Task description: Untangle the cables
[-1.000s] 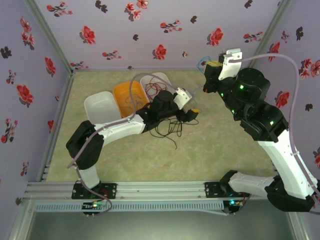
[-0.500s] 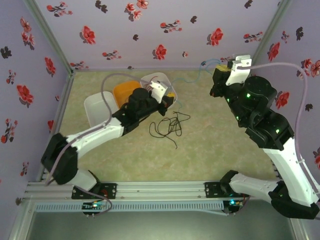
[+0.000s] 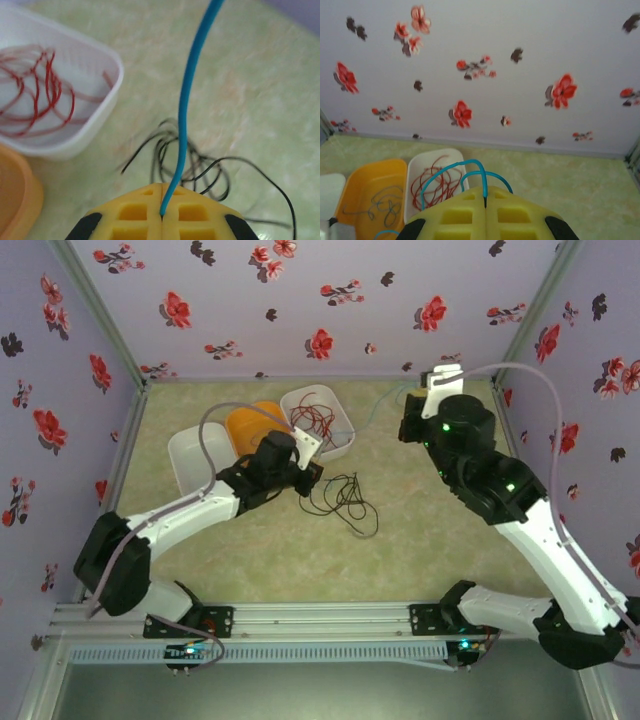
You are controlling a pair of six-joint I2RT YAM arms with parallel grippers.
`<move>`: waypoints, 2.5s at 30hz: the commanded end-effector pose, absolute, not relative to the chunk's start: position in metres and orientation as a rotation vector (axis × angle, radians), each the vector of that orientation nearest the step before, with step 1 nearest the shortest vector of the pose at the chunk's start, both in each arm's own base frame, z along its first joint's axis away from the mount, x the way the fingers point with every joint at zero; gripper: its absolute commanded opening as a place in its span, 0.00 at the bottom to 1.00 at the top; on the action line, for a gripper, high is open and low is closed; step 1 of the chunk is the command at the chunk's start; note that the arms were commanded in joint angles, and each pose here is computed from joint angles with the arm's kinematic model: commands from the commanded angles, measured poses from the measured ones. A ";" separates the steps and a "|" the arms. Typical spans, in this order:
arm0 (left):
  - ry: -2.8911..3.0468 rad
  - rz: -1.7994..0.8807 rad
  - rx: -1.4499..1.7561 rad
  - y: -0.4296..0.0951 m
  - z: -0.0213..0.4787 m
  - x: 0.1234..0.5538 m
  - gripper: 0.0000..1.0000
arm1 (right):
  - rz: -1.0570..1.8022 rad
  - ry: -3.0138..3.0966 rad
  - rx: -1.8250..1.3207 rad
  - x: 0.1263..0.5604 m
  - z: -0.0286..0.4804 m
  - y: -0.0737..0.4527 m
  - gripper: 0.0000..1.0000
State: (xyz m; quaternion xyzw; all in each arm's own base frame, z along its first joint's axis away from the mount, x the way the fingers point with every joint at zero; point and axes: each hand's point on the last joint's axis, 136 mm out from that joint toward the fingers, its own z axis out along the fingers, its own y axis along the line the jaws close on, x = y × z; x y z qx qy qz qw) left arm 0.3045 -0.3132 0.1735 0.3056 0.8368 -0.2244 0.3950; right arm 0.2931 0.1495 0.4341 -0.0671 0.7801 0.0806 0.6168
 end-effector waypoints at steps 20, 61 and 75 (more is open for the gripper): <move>2.104 -0.308 0.342 -0.201 0.241 0.325 0.00 | 0.293 2.004 -0.016 0.315 0.351 0.138 0.13; 1.747 -0.264 0.021 -0.138 0.417 0.408 0.00 | 0.578 2.061 -0.298 0.319 0.328 0.205 0.99; 1.934 -0.200 -0.098 -0.116 0.333 0.452 0.00 | 0.462 2.076 -0.218 0.336 0.321 0.193 0.99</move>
